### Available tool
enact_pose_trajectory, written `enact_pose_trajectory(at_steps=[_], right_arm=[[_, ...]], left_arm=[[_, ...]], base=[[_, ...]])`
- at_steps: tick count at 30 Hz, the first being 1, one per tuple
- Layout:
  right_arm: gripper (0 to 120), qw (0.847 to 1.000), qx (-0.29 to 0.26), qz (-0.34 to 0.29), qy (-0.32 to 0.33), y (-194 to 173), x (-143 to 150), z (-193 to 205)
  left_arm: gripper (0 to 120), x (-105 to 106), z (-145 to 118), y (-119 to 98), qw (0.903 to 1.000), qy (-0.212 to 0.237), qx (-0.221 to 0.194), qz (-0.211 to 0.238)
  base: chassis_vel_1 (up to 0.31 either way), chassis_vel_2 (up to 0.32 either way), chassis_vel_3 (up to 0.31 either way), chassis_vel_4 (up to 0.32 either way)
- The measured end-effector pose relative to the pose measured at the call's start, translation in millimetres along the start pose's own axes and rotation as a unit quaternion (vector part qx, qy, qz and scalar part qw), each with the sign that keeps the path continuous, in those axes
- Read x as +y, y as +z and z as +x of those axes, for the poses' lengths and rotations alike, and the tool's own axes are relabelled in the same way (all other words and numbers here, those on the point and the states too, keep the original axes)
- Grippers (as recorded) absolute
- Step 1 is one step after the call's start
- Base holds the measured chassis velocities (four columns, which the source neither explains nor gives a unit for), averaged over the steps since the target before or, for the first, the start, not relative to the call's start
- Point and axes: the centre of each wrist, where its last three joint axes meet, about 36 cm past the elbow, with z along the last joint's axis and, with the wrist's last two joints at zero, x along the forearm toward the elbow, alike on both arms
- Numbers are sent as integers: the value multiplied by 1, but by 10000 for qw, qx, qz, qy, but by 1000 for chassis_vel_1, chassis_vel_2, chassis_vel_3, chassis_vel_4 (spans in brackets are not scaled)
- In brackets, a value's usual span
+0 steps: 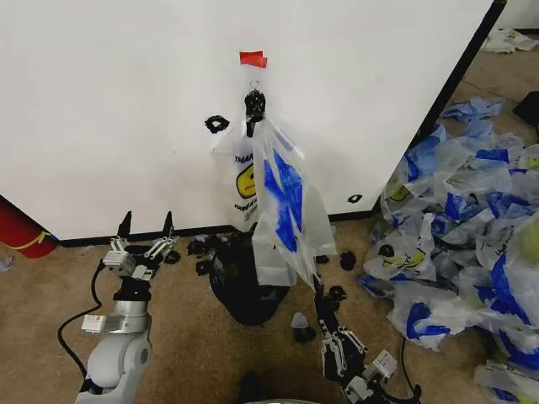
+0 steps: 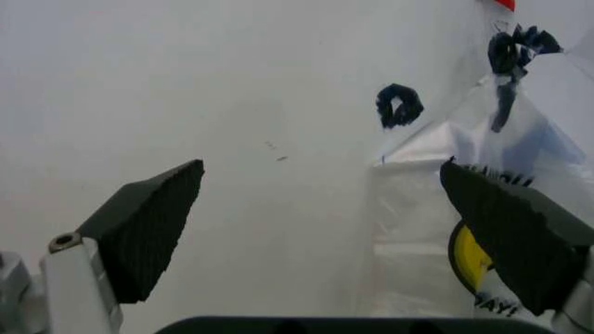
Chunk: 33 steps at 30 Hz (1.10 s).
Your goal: Pick up the garbage bag from the wall and place it over the trash bin.
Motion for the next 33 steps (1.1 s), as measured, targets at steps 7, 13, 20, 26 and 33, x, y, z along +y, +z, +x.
enact_pose_trajectory(at_steps=[7, 13, 20, 26, 33], right_arm=[[0, 10000, 20, -3, 10, 3, -3, -2], [0, 9999, -23, 107, -10, 4, -17, -24], [0, 9995, 73, 196, -238, -8, -36, -59], [0, 9988, 140, 245, -398, -11, -45, -77], [0, 9984, 200, 208, -476, -8, -46, -87]], left_arm=[[100, -1, 1, 3, 10000, -4, 25, 3], [100, -19, -4, -6, 9997, 129, 0, 228], [100, -60, -10, -32, 9935, 479, 228, 1004], [100, -90, -12, -61, 9817, 872, 513, 1612], [100, -104, -14, -83, 9685, 1188, 818, 2030]], base=[[0, 0, 0, 0], [0, 0, 0, 0], [0, 0, 0, 0], [0, 0, 0, 0], [0, 0, 0, 0]])
